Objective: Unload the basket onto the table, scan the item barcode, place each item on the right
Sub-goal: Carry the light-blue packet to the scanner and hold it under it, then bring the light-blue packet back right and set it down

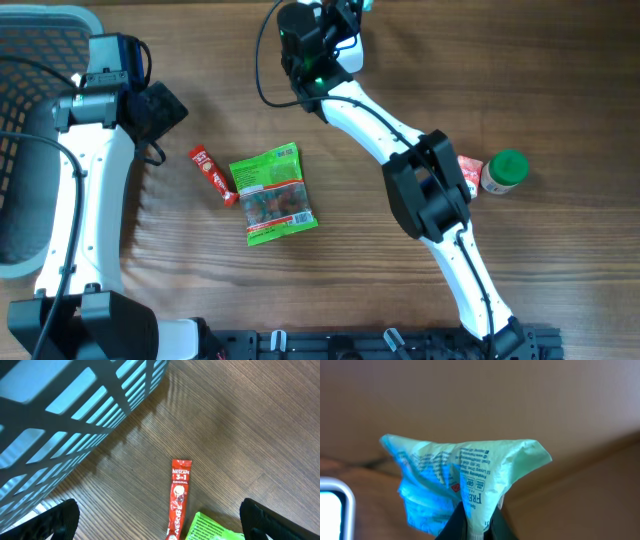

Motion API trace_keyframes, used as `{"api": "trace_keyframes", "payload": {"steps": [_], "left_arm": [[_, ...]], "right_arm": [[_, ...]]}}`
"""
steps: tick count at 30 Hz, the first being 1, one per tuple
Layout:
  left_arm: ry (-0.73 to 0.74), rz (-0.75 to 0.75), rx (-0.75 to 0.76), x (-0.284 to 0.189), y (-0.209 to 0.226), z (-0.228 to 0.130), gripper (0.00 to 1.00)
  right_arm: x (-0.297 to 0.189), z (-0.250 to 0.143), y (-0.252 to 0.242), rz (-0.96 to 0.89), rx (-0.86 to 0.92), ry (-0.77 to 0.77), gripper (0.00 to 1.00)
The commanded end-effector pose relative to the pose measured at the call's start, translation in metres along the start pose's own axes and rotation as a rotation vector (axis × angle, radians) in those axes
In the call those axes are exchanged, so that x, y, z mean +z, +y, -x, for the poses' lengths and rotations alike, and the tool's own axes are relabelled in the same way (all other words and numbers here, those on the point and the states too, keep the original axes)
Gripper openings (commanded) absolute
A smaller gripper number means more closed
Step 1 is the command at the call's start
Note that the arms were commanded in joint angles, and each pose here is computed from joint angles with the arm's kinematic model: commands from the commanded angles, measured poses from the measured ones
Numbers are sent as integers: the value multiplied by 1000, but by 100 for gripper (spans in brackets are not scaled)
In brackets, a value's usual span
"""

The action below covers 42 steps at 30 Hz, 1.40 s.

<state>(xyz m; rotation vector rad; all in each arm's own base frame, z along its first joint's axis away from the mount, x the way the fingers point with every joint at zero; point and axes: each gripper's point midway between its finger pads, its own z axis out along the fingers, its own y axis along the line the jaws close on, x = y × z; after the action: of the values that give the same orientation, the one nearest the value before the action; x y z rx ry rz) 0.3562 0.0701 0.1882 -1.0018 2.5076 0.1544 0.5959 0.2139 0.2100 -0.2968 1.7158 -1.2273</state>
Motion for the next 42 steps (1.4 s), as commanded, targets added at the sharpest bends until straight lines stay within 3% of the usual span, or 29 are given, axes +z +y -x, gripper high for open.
{"api": "trace_keyframes", "payload": {"steps": [1,5,14,21,26,30,33,37,39,42], "left_arm": [[-27,5,-8,-5,3,8,100],[-27,5,-8,-5,3,8,100],[-27,5,-8,-5,3,8,100],[-27,5,-9,-5,3,8,100],[-27,5,-8,-5,3,8,100],[-27,5,-8,-5,3,8,100],[-27,5,-9,-5,3,8,100],[-27,5,-8,-5,3,8,100],[-27,5,-8,-5,3,8,100],[-27,5,-8,-5,3,8,100]], "right_arm": [[-5,-21,15,-54,-189,87,4],[-19,-28,45,-35,-246,77,4],[-38,-14,46,-28,-239,38,4],[-48,27,-70,-118,-3,54,4],[-54,47,-137,-76,31,13,4],[-66,34,-157,110,40,-12,4],[-90,-6,-139,454,36,39,4],[-148,-94,-86,1148,-73,302,4],[-154,-132,-79,1290,-80,456,4],[-136,-196,-61,1336,-73,671,4]]}}
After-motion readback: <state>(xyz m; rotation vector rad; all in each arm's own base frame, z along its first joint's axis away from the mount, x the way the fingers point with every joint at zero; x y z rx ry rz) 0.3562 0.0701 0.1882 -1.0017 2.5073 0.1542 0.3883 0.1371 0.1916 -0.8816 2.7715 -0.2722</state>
